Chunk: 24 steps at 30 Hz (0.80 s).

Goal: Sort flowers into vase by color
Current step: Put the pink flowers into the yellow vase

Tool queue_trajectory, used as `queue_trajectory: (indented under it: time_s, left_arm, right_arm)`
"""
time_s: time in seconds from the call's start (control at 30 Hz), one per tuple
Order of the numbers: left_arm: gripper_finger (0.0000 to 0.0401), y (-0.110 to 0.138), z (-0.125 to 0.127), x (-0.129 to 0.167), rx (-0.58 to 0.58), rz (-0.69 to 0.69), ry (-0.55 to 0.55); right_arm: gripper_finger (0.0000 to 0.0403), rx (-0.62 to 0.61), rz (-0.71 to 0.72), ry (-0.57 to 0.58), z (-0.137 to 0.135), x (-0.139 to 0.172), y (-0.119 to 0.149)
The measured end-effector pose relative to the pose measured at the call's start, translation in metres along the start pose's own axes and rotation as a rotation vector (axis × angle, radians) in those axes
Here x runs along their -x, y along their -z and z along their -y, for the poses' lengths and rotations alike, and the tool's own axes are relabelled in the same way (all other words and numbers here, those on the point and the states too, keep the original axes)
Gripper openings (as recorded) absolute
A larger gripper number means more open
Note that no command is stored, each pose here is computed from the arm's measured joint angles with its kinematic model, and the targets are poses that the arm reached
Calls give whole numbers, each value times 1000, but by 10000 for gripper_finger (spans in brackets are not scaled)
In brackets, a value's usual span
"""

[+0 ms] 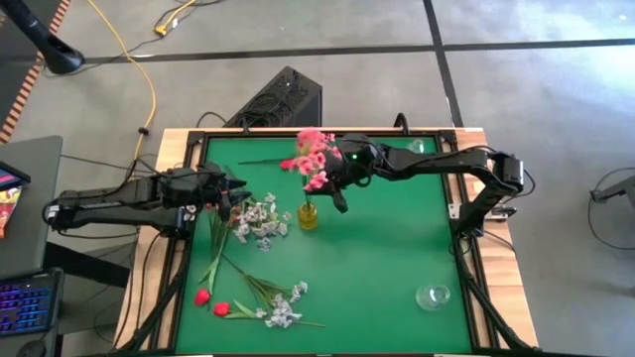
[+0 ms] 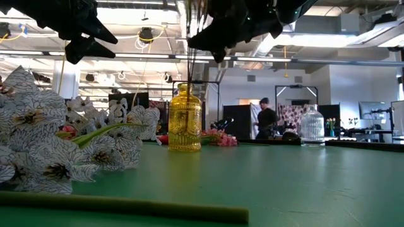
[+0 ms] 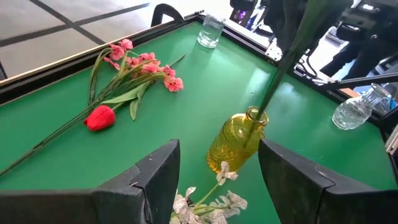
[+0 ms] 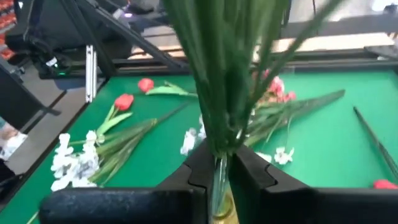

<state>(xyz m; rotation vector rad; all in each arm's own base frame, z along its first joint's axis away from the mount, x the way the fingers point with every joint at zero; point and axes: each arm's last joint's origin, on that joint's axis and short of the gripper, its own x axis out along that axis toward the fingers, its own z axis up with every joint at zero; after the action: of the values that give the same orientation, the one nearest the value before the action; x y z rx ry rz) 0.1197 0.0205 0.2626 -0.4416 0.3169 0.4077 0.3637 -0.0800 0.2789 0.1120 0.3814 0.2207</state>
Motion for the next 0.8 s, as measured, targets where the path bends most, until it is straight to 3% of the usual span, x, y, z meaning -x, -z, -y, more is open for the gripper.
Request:
queue_trajectory:
  time_s: [0.47,0.8]
  left_arm:
    - [206,0,0,0,-3,-1,-5]
    - [206,1,0,0,-5,-3,-9]
  right_arm:
    - [246,-41,-66,-2,-12,23,-6]
    - [266,-111,-209,8,-28,56,-4]
